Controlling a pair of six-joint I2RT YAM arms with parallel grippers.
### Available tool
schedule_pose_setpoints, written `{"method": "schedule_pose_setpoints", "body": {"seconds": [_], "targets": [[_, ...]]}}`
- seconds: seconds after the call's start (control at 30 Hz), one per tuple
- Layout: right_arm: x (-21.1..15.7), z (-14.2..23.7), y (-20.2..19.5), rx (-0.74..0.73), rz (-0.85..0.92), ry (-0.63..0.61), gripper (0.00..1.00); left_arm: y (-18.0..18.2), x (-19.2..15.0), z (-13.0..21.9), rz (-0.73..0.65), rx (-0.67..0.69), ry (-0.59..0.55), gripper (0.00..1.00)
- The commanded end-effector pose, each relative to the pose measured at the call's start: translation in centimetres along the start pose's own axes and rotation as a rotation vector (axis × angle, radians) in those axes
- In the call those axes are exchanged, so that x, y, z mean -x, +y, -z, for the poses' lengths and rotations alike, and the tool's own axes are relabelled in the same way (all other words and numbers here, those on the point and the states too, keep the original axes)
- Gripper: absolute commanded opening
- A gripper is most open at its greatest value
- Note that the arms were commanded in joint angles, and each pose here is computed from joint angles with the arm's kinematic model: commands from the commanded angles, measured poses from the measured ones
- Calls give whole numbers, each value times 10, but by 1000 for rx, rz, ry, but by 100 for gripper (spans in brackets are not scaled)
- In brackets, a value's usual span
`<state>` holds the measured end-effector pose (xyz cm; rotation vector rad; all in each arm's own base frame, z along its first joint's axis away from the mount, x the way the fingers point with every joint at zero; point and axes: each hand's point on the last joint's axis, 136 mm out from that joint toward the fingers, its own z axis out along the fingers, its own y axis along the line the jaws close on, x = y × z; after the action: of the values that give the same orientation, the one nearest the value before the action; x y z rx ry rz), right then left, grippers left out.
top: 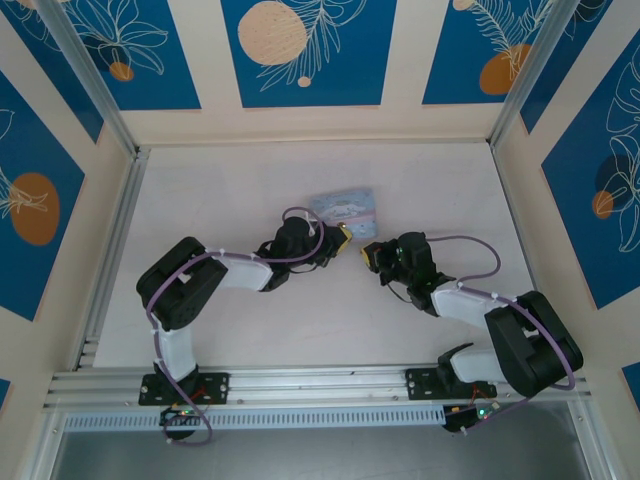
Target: Unlock a padlock with a key
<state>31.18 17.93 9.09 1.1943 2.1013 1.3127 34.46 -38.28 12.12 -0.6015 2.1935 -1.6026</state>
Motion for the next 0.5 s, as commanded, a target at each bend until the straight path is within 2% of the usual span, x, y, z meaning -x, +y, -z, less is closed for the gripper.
{"method": "schedule_pose_setpoints", "body": {"seconds": [0.0,0.47], "targets": [[3,2,17,31,28,-15,0,-42,4,5,-17,-100,-26,0],[2,-3,33,55,41,-8,0,-41,3,5,-15,-98,-24,0]]}}
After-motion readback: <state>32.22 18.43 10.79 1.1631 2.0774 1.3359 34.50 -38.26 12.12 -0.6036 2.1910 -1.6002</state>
